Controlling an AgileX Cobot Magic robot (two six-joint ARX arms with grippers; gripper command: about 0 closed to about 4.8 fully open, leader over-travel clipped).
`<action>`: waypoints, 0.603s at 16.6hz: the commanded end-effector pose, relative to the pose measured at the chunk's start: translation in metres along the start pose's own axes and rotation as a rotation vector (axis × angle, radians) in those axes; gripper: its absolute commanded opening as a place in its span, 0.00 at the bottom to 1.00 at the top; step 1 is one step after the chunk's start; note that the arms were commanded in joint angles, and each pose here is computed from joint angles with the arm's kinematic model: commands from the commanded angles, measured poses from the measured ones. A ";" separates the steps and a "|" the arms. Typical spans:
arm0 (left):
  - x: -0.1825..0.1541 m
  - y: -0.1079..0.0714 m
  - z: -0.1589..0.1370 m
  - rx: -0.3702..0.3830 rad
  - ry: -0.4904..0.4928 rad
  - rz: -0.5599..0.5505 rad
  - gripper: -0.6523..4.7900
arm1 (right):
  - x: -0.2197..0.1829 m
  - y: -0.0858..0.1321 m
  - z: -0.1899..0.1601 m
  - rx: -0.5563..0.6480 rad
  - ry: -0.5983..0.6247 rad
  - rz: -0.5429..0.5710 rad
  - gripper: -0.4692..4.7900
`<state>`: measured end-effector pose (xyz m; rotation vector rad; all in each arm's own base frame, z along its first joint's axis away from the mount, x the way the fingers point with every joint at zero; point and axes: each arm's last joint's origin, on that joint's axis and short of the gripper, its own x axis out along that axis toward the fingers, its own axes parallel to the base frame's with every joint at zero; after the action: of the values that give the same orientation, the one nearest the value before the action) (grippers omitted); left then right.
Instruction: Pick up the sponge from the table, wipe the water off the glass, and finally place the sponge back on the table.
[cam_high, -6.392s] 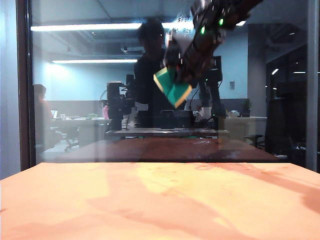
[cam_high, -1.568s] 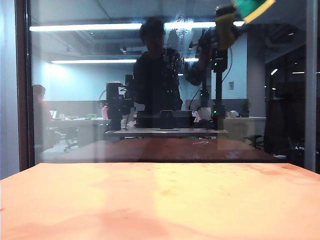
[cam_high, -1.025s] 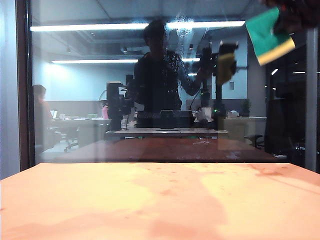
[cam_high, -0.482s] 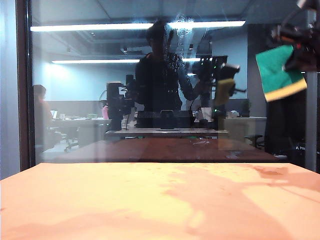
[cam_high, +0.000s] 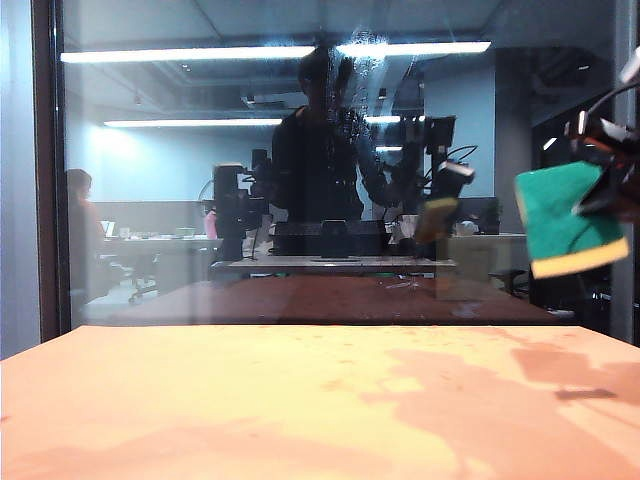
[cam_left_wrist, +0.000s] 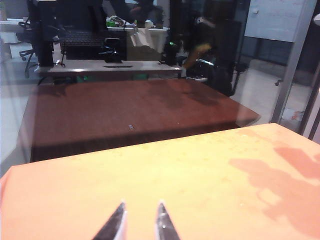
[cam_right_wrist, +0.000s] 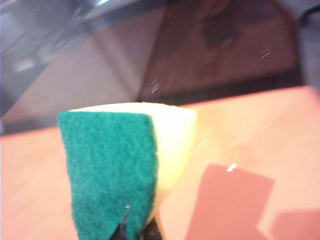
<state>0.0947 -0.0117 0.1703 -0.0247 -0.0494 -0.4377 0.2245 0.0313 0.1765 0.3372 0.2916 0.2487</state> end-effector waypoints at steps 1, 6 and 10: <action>0.000 0.000 0.002 0.007 -0.014 -0.010 0.26 | 0.001 0.006 -0.004 0.002 0.026 0.084 0.07; 0.000 -0.001 0.002 0.007 -0.014 -0.017 0.26 | 0.012 0.021 -0.024 0.049 0.129 0.169 0.07; 0.000 -0.001 0.002 0.007 -0.014 -0.017 0.26 | 0.029 0.024 -0.042 0.151 0.186 0.238 0.07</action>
<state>0.0945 -0.0120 0.1704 -0.0243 -0.0495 -0.4492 0.2300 0.0710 0.1371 0.4574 0.4852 0.4593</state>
